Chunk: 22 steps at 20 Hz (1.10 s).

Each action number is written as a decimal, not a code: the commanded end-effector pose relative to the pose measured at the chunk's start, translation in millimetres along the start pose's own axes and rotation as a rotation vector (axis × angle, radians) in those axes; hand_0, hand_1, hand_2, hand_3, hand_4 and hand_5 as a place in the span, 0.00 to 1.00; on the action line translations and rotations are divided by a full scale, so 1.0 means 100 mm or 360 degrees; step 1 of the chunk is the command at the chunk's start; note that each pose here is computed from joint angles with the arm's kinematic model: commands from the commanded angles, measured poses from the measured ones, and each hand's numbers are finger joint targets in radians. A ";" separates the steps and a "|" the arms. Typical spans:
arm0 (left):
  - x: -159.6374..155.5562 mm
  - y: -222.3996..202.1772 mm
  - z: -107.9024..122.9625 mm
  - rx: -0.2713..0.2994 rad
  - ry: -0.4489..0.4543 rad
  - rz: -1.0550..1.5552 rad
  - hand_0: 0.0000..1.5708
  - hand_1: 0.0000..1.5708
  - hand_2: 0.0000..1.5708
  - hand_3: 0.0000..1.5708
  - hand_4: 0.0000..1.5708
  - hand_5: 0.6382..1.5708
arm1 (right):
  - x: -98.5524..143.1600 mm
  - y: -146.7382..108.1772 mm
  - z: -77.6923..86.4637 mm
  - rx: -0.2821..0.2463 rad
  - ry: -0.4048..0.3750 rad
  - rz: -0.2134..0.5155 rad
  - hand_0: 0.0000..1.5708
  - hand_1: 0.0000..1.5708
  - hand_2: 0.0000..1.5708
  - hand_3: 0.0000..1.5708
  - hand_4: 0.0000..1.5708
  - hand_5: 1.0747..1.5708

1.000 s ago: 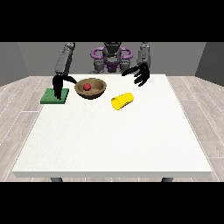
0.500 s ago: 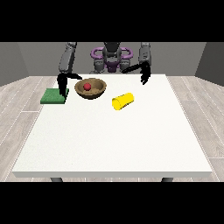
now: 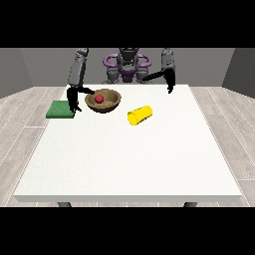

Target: Pick the cup and pour the ball into the bowl, then pick the bowl and place it on the pad

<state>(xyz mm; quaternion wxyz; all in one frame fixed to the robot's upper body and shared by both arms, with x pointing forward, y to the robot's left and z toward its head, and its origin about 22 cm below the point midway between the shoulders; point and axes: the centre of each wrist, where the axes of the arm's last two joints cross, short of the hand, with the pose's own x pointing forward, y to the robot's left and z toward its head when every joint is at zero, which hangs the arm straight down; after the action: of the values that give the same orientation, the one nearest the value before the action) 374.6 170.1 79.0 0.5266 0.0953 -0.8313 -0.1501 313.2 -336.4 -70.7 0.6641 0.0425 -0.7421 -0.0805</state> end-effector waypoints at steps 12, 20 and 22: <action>-0.23 -0.03 0.22 -0.0037 0.0200 0.0009 0.00 0.00 0.00 0.00 0.00 0.99 | -0.23 0.79 -0.15 -0.0056 0.0336 -0.0146 0.00 0.00 0.00 0.00 0.24 0.96; -0.01 0.20 0.03 -0.0094 0.0056 0.0073 0.00 0.00 0.00 0.00 0.00 1.00 | -0.48 0.43 0.22 -0.0261 0.0649 0.0219 1.00 1.00 1.00 1.00 0.67 0.96; -0.03 0.01 0.12 -0.0071 0.0081 0.0052 0.00 0.00 0.00 0.00 0.00 1.00 | -0.49 0.52 0.19 -0.0295 0.0651 0.0225 1.00 1.00 1.00 1.00 0.67 0.96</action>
<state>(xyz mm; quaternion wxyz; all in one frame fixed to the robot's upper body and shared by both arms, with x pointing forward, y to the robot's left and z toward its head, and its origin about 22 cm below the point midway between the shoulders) 369.2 184.0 74.6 0.5507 0.0778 -0.8163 -0.1562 322.6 -285.9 -83.8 0.7380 -0.0255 -0.6669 -0.1003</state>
